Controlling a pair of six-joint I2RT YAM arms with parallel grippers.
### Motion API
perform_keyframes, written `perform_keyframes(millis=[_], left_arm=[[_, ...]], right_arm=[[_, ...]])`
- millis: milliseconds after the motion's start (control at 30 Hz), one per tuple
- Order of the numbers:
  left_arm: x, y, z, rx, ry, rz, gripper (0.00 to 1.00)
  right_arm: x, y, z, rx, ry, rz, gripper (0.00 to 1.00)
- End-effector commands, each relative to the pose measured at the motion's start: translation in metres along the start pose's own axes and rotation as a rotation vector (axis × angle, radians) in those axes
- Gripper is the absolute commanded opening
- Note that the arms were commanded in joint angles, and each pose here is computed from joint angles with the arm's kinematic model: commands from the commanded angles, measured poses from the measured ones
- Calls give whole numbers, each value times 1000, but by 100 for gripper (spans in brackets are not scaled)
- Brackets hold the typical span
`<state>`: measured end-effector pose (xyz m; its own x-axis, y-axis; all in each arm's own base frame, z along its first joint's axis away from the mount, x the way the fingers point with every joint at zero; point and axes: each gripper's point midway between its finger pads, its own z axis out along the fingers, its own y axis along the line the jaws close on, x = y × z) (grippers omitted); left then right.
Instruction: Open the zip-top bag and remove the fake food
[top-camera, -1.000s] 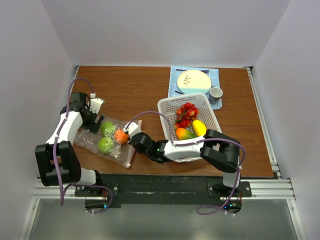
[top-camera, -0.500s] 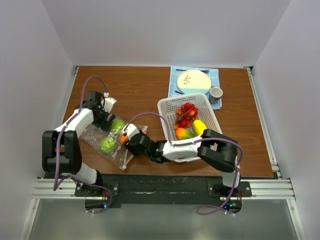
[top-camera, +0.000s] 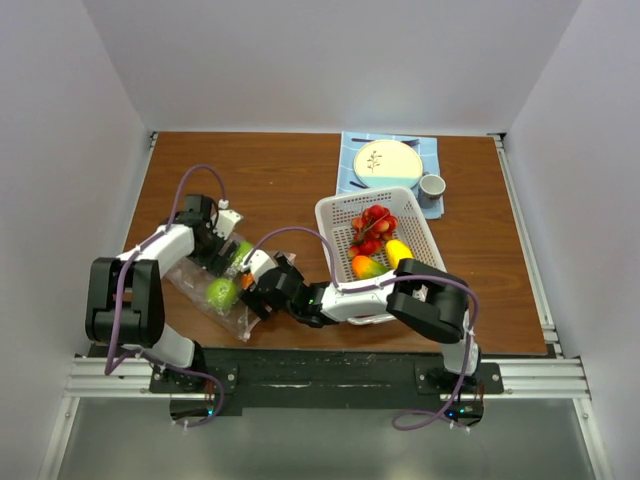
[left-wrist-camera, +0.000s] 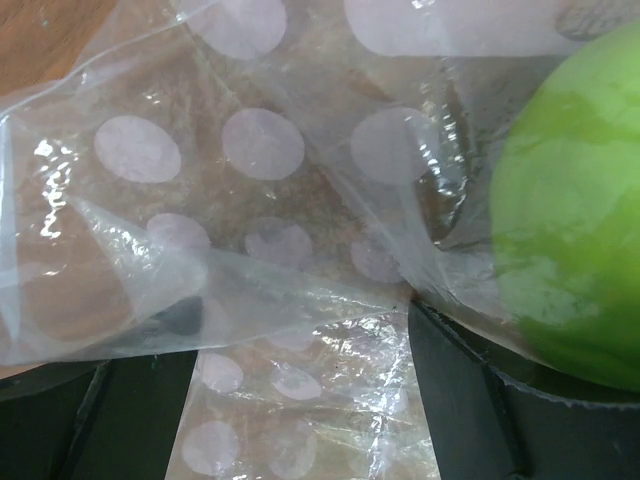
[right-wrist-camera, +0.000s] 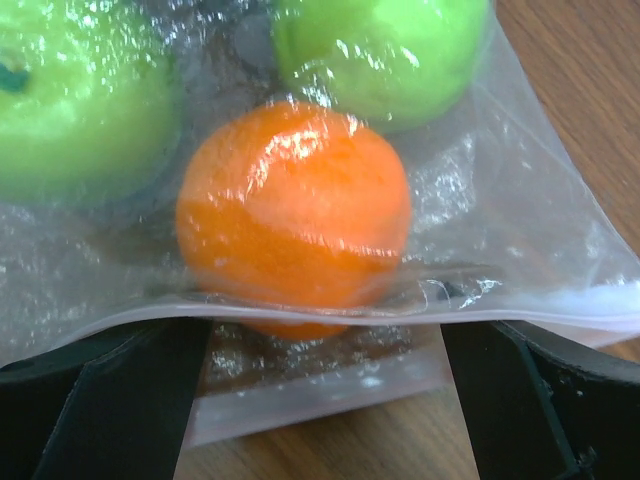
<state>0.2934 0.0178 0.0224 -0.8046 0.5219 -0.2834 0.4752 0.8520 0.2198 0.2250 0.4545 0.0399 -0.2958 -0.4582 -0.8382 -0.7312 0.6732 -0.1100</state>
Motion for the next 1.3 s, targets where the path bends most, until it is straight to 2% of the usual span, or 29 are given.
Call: perform_keyframes(millis=[0,200,300,567,600,633,667,733,767,833,867,900,967,1267], left_arm=[[8,-18,6,57,26,62,88],[16,-28,9,71,57,121,86],[19,-37,8,96,62,147,86],[22,-36,5,85,61,162,85],[23,-37,5,87,61,162,85],[24,-37,5,85,62,163,85],[27,-37,6,84,70,166,85],[28,-35,7,71,67,171,85],[31,-35,8,63,75,176,85],[32,-33,8,54,78,173,85],[34,-32,8,47,84,174,85],[34,-30,8,39,87,170,85],[36,-26,9,20,99,162,85],[38,4,18,-18,121,50,84]], right_arm=[[-39,5,4,-10,-101,24,99],[-72,10,-11,-53,-217,51,99],[-80,10,-10,-49,-227,40,99],[-46,13,1,-49,-135,37,99],[-43,13,1,-48,-129,37,96],[-42,13,2,-51,-125,37,93],[-39,13,2,-50,-116,35,80],[-38,14,3,-57,-102,30,62],[-37,13,2,-57,-95,26,46],[-39,13,-2,-57,-100,25,31],[-39,11,-4,-54,-99,25,16],[-42,9,-9,-48,-106,28,8],[-43,5,-14,-38,-105,31,3],[-47,-15,-65,-42,-128,61,0]])
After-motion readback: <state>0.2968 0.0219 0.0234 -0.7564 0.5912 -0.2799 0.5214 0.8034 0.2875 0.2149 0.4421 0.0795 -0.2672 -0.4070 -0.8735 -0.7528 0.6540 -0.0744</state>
